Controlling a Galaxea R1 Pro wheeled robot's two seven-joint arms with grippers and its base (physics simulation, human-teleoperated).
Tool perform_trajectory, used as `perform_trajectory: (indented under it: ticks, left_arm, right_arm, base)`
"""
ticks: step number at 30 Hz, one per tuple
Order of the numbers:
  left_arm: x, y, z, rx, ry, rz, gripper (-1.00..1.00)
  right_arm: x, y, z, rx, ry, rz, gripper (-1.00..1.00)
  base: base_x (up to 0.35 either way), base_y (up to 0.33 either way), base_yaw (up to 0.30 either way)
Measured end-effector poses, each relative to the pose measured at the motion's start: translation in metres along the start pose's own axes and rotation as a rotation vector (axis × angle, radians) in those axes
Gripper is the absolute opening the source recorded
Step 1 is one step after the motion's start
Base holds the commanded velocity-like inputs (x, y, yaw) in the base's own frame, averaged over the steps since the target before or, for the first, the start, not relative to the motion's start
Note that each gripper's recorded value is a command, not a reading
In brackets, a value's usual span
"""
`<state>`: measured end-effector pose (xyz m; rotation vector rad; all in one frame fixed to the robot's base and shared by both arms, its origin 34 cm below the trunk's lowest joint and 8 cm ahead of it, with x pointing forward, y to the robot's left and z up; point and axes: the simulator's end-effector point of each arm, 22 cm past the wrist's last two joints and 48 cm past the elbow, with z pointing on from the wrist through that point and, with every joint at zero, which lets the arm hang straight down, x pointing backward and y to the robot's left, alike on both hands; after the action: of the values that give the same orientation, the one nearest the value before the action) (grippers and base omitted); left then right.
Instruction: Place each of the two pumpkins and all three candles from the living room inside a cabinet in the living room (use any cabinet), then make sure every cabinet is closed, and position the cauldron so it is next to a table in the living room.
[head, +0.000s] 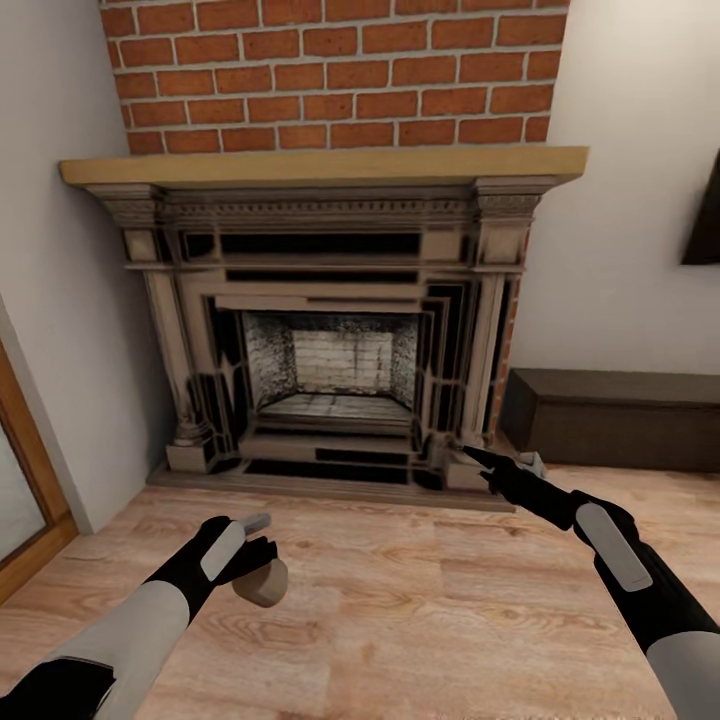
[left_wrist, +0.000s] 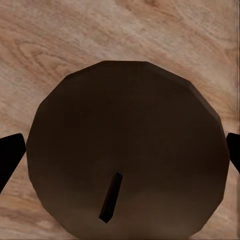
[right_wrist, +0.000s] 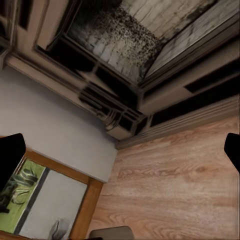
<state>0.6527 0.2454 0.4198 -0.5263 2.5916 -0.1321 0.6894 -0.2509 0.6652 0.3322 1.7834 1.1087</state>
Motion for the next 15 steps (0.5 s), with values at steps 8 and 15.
perform_trajectory:
  ticks: [8, 15]
  left_arm:
    - [0.0003, -0.0003, 0.0001, 0.000, 0.001, 0.000, -1.00]
    - [0.0018, 0.0004, 0.0022, -0.002, 0.005, 0.000, -1.00]
  right_arm:
    - [0.0005, -0.0006, 0.0000, 0.001, 0.002, 0.001, 1.00]
    - [0.0024, -0.0047, 0.0008, 0.007, 0.005, 0.006, 1.00]
  base:
    - [0.000, 0.000, -0.276]
    - [0.000, 0.000, -0.263]
